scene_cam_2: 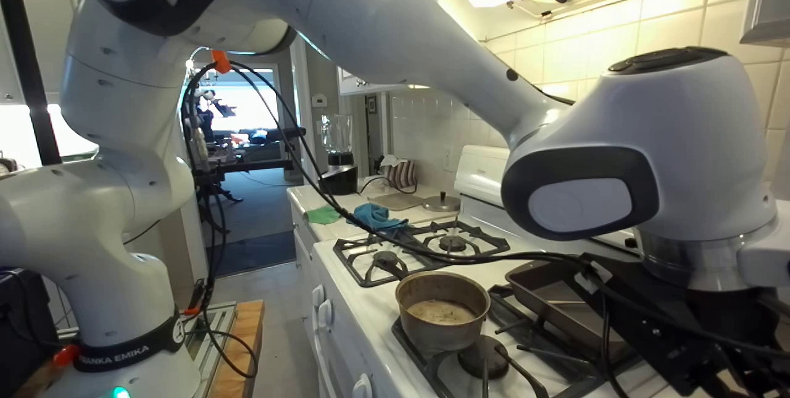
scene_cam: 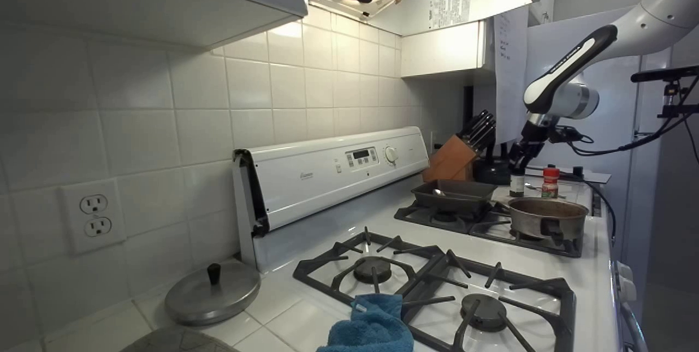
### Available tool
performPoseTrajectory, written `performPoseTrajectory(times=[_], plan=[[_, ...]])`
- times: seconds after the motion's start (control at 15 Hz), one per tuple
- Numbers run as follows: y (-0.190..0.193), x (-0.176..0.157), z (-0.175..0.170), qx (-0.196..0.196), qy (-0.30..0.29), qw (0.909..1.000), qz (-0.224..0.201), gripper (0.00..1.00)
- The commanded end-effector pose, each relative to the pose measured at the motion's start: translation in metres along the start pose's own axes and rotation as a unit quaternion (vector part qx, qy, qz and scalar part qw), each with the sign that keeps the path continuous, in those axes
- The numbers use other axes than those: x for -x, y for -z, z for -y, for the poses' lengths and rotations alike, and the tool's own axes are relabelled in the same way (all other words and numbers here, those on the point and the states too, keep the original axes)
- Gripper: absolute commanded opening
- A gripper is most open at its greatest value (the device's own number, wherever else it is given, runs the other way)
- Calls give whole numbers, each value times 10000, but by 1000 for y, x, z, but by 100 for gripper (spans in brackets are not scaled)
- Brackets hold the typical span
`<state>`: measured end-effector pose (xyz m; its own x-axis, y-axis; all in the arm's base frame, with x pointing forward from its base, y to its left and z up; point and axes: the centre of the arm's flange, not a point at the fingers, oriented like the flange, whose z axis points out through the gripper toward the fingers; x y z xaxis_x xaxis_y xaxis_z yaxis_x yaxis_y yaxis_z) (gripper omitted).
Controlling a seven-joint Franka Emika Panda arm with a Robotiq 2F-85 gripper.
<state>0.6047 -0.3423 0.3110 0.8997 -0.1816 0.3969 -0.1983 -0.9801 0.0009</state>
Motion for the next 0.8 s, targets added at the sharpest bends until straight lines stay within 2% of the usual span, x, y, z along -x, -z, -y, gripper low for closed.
performPoseTrajectory(times=[0.0,0.13,0.4,0.73], plan=[[-6,-12,-4,37,35,9998,171,40],[-6,-12,-7,43,12,9996,266,26],[11,-11,-11,38,-61,9995,312,24],[56,-15,-11,189,-15,9998,-83,24]])
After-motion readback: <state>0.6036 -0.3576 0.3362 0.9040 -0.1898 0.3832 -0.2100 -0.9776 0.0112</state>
